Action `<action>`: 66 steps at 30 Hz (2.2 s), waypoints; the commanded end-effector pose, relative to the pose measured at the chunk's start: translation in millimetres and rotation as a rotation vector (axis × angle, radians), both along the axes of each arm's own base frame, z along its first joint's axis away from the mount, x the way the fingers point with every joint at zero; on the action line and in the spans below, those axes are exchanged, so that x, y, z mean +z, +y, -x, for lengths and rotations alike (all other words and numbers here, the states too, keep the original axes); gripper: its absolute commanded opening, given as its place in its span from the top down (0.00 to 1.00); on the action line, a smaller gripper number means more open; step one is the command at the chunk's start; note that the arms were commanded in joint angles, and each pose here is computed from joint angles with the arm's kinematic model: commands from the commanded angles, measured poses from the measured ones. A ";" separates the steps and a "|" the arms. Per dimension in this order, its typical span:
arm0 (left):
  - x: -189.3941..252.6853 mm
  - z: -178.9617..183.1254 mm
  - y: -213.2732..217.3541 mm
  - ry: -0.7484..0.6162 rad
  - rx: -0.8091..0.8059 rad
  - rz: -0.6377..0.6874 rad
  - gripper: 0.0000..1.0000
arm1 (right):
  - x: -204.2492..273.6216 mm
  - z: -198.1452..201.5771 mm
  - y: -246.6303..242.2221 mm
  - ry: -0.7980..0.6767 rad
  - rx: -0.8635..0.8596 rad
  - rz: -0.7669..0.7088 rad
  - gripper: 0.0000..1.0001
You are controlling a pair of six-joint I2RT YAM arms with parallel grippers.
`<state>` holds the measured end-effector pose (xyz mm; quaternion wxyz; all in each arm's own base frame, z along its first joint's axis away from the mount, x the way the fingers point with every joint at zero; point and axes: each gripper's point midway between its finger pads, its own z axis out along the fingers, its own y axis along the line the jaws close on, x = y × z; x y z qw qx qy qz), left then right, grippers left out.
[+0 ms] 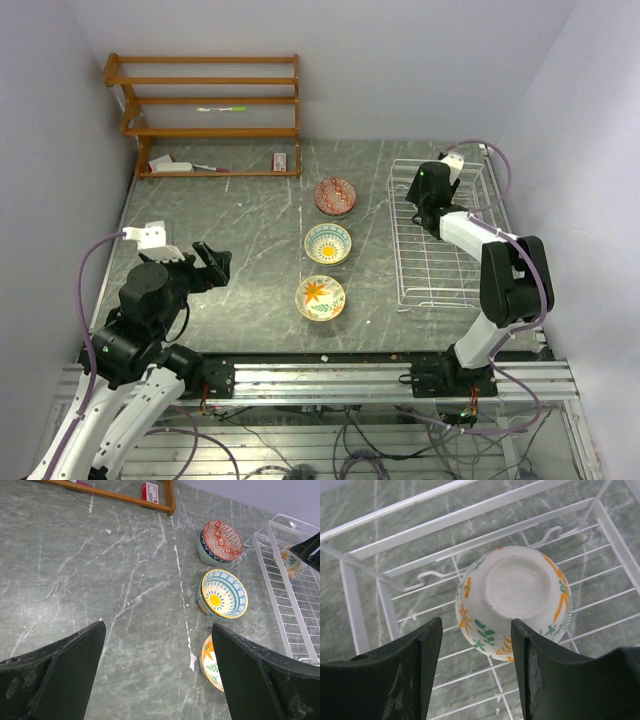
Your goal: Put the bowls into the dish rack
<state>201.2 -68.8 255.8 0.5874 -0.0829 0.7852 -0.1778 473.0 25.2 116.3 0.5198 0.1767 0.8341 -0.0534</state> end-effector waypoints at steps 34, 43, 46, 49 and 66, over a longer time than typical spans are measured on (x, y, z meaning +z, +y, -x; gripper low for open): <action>18.7 2.9 -1.8 -0.058 -0.023 0.018 0.02 | -8.0 13.6 -119.5 -0.033 -0.490 0.150 0.45; 19.0 3.3 -1.1 -0.061 -0.020 0.020 0.02 | 3.1 8.2 -87.5 -0.089 -0.301 0.030 0.37; 19.3 3.1 -1.0 -0.061 -0.018 0.021 0.02 | 15.7 13.1 -70.9 -0.084 -0.255 0.007 0.33; 18.6 2.4 -1.0 -0.057 -0.017 0.018 0.02 | 42.0 22.9 -51.0 -0.121 -0.206 -0.003 0.31; 17.7 2.3 5.5 -0.052 0.020 0.018 0.02 | 51.0 102.0 224.5 0.038 0.745 -0.018 0.30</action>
